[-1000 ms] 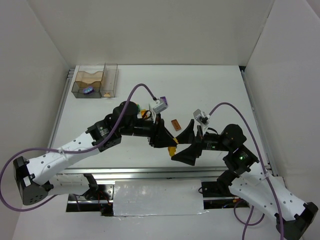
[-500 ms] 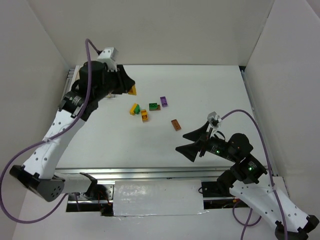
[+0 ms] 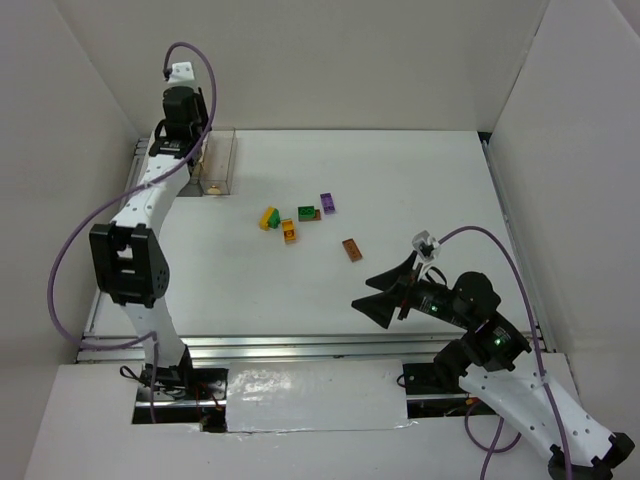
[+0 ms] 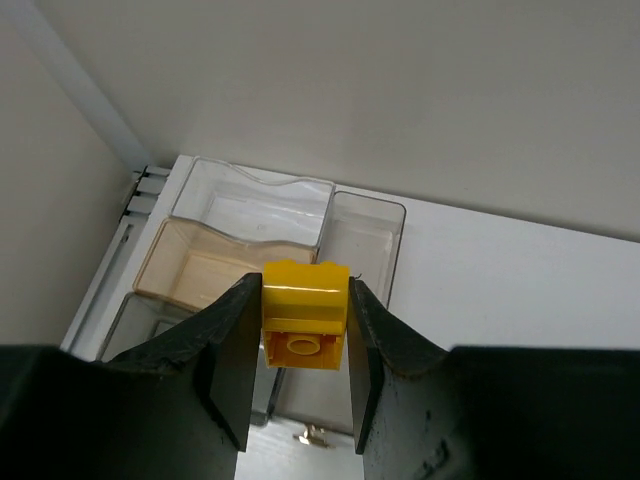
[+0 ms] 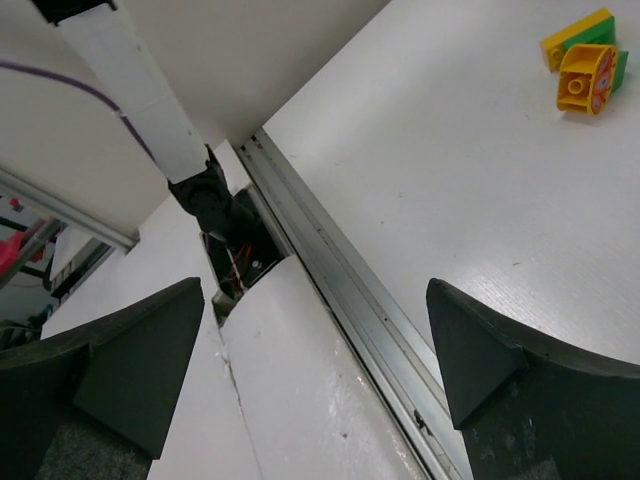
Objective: Sort the legos into containers by color
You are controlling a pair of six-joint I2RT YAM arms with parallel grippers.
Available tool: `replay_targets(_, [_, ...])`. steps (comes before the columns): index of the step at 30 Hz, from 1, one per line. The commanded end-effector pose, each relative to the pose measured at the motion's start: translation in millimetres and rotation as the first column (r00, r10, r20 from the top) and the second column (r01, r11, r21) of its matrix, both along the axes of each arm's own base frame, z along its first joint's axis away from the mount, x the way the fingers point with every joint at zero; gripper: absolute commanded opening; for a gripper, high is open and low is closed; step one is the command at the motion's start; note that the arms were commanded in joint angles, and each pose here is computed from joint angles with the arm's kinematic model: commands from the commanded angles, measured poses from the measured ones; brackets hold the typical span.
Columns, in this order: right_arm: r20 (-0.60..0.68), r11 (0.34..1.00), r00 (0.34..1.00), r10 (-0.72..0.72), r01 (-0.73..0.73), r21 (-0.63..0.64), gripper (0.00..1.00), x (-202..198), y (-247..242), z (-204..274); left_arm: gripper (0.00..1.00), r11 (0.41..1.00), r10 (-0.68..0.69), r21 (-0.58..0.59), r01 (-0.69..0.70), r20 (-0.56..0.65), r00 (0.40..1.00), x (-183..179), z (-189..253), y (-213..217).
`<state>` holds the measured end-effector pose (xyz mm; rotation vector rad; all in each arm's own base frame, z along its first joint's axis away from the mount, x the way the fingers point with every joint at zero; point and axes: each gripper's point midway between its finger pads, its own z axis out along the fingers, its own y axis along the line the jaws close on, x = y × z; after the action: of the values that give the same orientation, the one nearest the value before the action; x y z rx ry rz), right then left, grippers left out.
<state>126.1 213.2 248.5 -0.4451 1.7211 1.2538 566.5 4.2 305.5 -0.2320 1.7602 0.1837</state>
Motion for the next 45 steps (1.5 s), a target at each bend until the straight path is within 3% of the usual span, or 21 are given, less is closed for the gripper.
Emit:
replay_targets(1, [-0.006,1.0,1.0,0.016,-0.016,0.009,1.0,-5.4,-0.3,0.3,0.0,0.994,-0.107,0.003,0.108,0.139,0.984,38.7,30.4,-0.7])
replay_targets(7, [-0.03,0.999,0.999,0.046,-0.045,0.016,1.0,-8.6,3.3,-1.7,0.0,0.985,-0.168,-0.029,0.169,0.04,0.985,73.2,-57.0,-2.6])
replay_targets(15, [-0.049,0.996,0.995,0.09,-0.089,0.015,1.0,-10.4,10.4,-1.6,0.0,0.988,-0.148,-0.044,0.147,-0.036,0.988,93.1,-112.3,1.4])
replay_targets(17, [-0.058,0.996,0.995,0.086,-0.086,0.011,1.0,-9.6,10.6,-4.6,0.05,0.992,-0.118,-0.048,0.115,-0.059,0.991,93.1,-128.0,6.8])
replay_targets(20, [-0.064,0.997,0.995,0.081,-0.08,0.015,1.0,-8.6,10.9,-7.4,0.18,0.992,-0.113,-0.061,0.108,-0.092,0.989,94.3,-146.1,10.0])
replay_targets(22, [-0.073,0.997,0.995,0.073,-0.072,0.015,1.0,-6.9,10.9,-11.3,0.36,0.992,-0.112,-0.074,0.104,-0.104,0.988,95.2,-151.3,9.2])
replay_targets(23, [-0.077,0.998,0.995,0.07,-0.069,0.014,1.0,-5.8,11.3,-12.3,0.5,0.991,-0.113,-0.078,0.105,-0.108,0.988,95.2,-153.2,8.8])
replay_targets(24, [-0.082,0.998,0.994,0.07,-0.069,0.012,1.0,-5.6,11.6,-13.6,0.72,0.992,-0.108,-0.084,0.099,-0.106,0.988,95.4,-152.4,9.0])
replay_targets(26, [-0.088,0.997,0.993,0.075,-0.075,0.009,1.0,-5.7,12.6,-14.5,0.93,0.992,-0.093,-0.095,0.083,-0.097,0.991,94.7,-145.6,10.4])
replay_targets(27, [-0.089,0.997,0.993,0.075,-0.075,0.007,1.0,-5.6,12.5,-14.8,0.99,0.992,-0.088,-0.097,0.081,-0.08,0.993,96.0,-135.8,10.8])
replay_targets(33, [-0.092,0.999,0.995,0.041,-0.042,0.001,1.0,-1.4,9.6,-12.7,1.0,0.99,-0.028,-0.14,0.029,0.006,1.0,85.7,-53.2,15.9])
replay_targets(38, [-0.104,1.0,0.994,0.01,-0.011,-0.007,1.0,6.8,10.4,-13.0,1.0,0.952,-0.088,-0.298,0.07,-0.047,0.995,32.8,-0.6,-17.1])
replay_targets(39, [-0.11,1.0,0.994,0.0,-0.001,-0.007,1.0,8.8,10.6,-13.3,1.0,0.94,-0.127,-0.333,0.076,-0.136,0.982,13.8,-30.0,-29.9])
replay_targets(40, [-0.119,1.0,0.993,-0.013,0.012,-0.009,1.0,11.4,10.3,-12.1,1.0,0.905,-0.221,-0.393,0.161,-0.111,0.969,-8.7,-11.7,-61.1])
replay_targets(41, [-0.136,0.998,0.989,-0.055,0.054,-0.01,1.0,17.7,8.0,-11.6,1.0,0.89,-0.256,-0.42,0.176,-0.143,0.956,-24.0,-21.0,-77.6])
replay_targets(42, [-0.159,0.996,0.983,-0.089,0.088,-0.015,1.0,21.1,4.9,-12.0,0.99,0.897,-0.265,-0.419,0.14,-0.256,0.93,-52.7,-53.1,-109.1])
replay_targets(44, [-0.219,0.973,0.948,-0.231,0.231,-0.027,1.0,39.1,-7.1,-17.3,1.0,0.926,-0.213,-0.368,0.079,-0.337,0.917,-93.0,-71.5,-136.8])
replay_targets(45, [-0.253,0.961,0.927,-0.276,0.271,-0.054,1.0,42.0,-12.4,-24.9,0.99,0.924,-0.238,-0.37,0.095,-0.361,0.902,-117.7,-79.4,-177.4])
